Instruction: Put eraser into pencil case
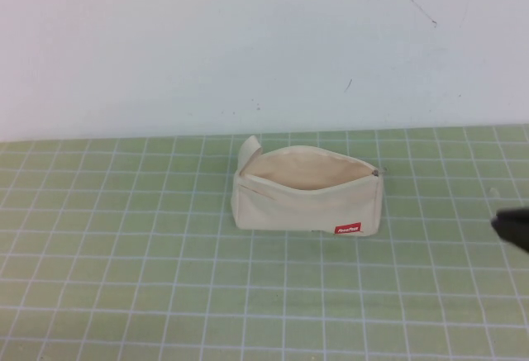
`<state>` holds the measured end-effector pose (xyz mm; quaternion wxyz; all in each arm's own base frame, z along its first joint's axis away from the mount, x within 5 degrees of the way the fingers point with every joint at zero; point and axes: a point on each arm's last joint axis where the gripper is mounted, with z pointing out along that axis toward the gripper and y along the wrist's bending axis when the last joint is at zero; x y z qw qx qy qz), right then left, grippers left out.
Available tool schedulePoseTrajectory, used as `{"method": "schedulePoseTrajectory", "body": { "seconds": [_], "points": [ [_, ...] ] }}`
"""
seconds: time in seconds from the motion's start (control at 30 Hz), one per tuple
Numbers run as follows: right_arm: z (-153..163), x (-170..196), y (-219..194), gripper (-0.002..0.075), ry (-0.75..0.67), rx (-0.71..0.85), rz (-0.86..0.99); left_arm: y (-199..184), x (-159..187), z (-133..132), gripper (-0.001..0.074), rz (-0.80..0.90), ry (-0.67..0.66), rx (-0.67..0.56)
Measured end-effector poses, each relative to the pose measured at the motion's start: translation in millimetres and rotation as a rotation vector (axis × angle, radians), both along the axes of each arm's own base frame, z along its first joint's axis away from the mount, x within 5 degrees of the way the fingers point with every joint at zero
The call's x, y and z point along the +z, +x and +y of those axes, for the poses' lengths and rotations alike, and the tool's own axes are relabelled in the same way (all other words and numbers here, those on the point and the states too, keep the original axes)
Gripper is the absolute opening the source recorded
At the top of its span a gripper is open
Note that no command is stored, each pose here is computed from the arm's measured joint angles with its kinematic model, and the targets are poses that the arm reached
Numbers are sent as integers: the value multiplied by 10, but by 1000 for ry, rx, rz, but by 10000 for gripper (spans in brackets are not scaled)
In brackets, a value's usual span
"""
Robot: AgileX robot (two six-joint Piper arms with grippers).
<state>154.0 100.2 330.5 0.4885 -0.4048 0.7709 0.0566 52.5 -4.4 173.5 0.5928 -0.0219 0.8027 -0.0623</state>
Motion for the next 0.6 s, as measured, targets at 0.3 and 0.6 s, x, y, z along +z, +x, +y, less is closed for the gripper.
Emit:
{"method": "schedulePoseTrajectory", "body": {
  "seconds": [0.3, 0.6],
  "points": [
    [-48, -502, -78, 1, -61, -3, 111, 0, 0, 0, -1, 0, 0, 0],
    [-126, -630, -110, 0, -147, -5, 145, 0, 0, 0, -1, 0, 0, 0]
  ]
}}
